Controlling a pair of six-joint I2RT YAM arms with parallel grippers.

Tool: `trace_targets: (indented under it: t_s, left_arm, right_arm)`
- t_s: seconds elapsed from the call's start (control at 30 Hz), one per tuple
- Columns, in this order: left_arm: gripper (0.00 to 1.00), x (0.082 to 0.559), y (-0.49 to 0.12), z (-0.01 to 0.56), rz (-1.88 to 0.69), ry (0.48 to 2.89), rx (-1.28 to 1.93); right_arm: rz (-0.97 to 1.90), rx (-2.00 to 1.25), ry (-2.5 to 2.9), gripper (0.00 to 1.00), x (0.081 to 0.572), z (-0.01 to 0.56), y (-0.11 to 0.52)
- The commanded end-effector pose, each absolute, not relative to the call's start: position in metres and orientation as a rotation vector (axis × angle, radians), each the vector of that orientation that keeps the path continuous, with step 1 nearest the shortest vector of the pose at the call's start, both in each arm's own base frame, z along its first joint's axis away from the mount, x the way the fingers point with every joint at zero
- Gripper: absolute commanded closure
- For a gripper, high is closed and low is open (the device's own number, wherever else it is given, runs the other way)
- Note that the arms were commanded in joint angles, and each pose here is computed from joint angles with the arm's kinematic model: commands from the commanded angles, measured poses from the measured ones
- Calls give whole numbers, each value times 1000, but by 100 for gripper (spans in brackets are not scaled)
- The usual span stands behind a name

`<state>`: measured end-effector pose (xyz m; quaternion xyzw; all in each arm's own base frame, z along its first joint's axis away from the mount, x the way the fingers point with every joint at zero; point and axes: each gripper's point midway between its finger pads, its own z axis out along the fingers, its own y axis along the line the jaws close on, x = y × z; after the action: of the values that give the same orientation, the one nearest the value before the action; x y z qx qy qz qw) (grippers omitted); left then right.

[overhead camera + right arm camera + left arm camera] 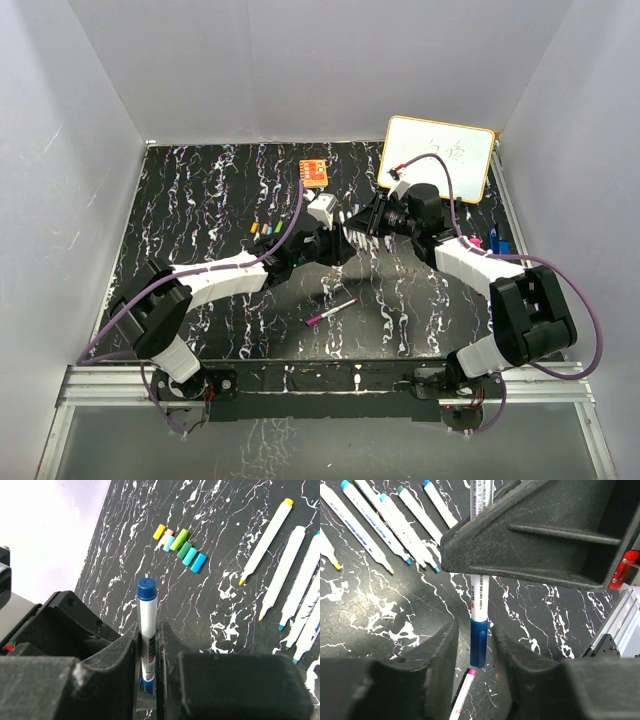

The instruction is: Open the pen caps

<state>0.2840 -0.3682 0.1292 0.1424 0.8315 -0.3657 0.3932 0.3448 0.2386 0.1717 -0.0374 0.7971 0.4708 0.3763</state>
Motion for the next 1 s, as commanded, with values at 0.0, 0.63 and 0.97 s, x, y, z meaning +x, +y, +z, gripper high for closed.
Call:
trace_targets:
  t_s: [0.0,0.63,0.97]
  left_arm:
    - [75,284,-373,135,-967,2083,368]
    - [100,262,-370,131,-1066,2136,351]
    - [100,225,-355,116,-1125,2175,365]
  right_arm:
    - [1202,-147,1919,100,351,213,242]
    - [957,-53,1758,100,396,245,217]
    - [897,-50,1593,100,434,301,215]
